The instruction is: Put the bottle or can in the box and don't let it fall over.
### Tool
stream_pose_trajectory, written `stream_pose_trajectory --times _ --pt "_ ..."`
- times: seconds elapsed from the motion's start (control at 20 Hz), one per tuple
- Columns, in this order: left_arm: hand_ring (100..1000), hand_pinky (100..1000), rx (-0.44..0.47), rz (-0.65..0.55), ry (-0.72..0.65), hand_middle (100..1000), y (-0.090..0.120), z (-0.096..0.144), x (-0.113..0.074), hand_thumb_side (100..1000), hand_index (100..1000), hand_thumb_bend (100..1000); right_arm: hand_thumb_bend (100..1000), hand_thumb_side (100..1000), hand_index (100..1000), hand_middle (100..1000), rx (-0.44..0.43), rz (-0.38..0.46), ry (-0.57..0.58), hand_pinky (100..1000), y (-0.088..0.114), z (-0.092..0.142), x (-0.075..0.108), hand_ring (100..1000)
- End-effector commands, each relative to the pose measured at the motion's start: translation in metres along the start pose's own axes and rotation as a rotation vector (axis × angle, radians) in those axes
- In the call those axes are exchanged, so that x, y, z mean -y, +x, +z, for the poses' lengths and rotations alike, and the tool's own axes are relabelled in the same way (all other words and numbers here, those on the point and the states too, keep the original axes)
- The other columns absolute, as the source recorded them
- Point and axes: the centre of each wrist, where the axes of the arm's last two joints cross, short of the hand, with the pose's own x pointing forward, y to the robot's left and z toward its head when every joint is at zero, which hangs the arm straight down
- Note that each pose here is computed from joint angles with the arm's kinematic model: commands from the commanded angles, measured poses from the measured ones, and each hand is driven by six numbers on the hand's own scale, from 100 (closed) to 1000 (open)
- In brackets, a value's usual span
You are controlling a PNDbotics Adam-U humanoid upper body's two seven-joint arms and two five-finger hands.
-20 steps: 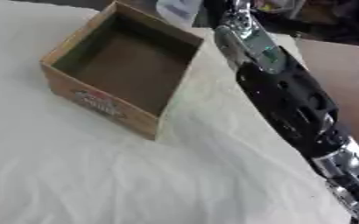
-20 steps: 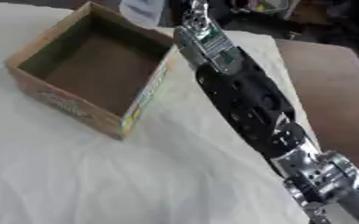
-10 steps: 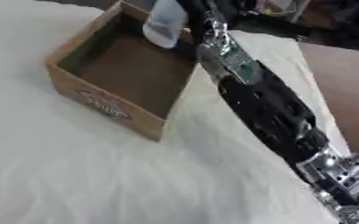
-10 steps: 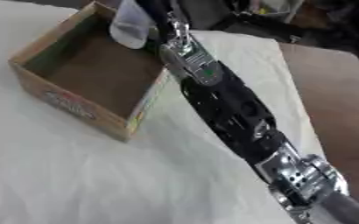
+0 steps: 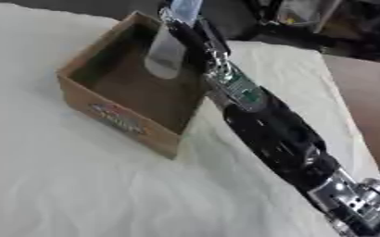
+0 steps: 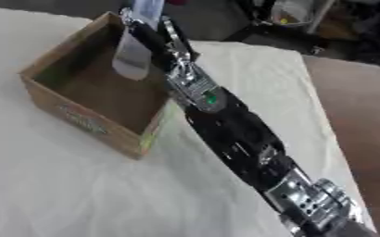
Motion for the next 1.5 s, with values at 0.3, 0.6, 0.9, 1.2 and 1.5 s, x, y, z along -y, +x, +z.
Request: stream_pose_trajectory --times 0.3,0.6,0.9,1.2,1.5 --pt "1000 1000 0.02 -0.027 -0.027 1000 0.008 -0.002 0.0 562 736 389 100 615 1000 1000 0.021 0.194 0.177 1000 0.028 0.006 -0.005 1000" --pt "1000 1000 0.017 -0.038 -0.024 1000 0.008 -0.001 -0.002 558 736 392 100 670 1000 1000 -0.025 0.412 0.334 1000 0.034 0.006 0.002 1000" --pt "1000 1000 0.011 -0.045 -0.023 1000 0.008 0.0 -0.004 557 736 394 100 491 1000 1000 -0.059 0.466 0.369 1000 0.038 0.006 0.005 1000" --pt "1000 1000 0.011 -0.051 -0.02 1000 0.008 0.0 -0.005 554 736 393 100 774 1000 1000 -0.073 0.476 0.395 1000 0.033 0.008 0.006 1000" --pt "1000 1000 0.005 -0.063 -0.023 1000 0.008 0.001 -0.007 552 737 396 100 764 1000 1000 -0.076 0.493 0.388 1000 0.031 0.012 0.009 1000"
